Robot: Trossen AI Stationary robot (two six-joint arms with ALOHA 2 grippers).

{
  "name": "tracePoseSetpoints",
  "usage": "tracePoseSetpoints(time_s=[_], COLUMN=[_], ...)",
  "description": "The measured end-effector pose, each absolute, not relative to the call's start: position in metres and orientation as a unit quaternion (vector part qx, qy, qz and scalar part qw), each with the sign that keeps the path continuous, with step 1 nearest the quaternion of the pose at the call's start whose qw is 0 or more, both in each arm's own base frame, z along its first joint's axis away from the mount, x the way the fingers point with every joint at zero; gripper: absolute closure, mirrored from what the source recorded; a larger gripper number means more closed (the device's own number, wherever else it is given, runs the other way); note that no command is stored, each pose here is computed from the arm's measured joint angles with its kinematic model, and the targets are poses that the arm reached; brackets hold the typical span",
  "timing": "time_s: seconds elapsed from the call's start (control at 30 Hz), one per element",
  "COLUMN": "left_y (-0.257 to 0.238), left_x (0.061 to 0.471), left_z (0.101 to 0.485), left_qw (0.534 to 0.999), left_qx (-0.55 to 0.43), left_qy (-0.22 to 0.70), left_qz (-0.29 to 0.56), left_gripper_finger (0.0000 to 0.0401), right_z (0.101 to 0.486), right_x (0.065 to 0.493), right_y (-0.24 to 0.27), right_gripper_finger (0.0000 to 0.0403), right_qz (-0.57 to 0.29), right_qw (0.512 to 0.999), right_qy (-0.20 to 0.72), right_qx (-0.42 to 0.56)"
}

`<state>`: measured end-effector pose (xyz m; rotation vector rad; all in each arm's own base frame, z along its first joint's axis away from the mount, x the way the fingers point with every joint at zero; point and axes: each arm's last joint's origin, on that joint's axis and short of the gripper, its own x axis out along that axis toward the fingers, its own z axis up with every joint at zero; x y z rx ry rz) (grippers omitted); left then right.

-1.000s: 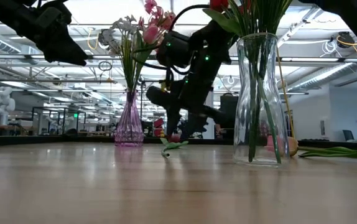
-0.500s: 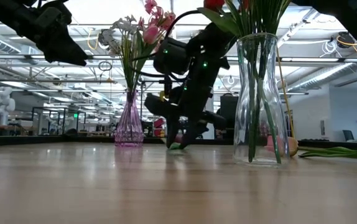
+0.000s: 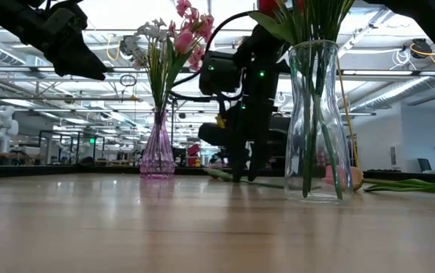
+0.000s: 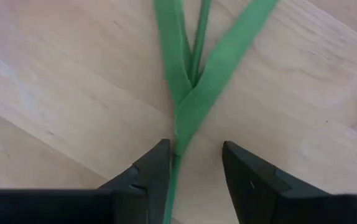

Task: Sort flowers into vase by color
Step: Put the dark red tulip into the transparent flower vase

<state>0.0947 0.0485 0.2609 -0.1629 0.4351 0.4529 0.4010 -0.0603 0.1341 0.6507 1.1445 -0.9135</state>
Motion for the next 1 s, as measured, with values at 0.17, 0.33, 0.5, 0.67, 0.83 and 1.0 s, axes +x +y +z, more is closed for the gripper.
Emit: tracePoseSetpoints(time_s=[0.17,0.33,0.5,0.67,0.83,1.0], left_y=[0.048,0.048,0.048,0.048,0.048,0.048], left_x=[0.095,0.095,0.095,0.095,0.095,0.095], left_z=[0.261,0.261,0.261,0.261,0.261,0.261], left_qw=[0.948,0.948,0.948,0.948,0.948,0.948], left_qx=[-0.08,-0.08,-0.08,-0.08,-0.08,-0.08], left_qy=[0.214,0.214,0.214,0.214,0.214,0.214], left_qz=[0.222,0.222,0.222,0.222,0.223,0.223], left_gripper_finger=[0.0186,0.0186,0.0186,0.0186,0.0186,0.0186], right_z=[0.135,0.133,0.133,0.144,0.176,0.21], right_x=[0.405,0.406,0.405,0.392,0.385,0.375], right_y=[-0.06,-0.061,-0.065,-0.065,-0.065,-0.06], right_gripper_finger=[0.0295,0.0356,0.0395,0.04,0.0402,0.0402], right_qz=[-0.381,-0.365,-0.348,-0.357,-0.363,-0.389], right_qw=[0.716,0.718,0.718,0.697,0.714,0.734], right_qy=[0.513,0.523,0.536,0.564,0.536,0.492], right_qx=[0.282,0.279,0.275,0.262,0.267,0.259])
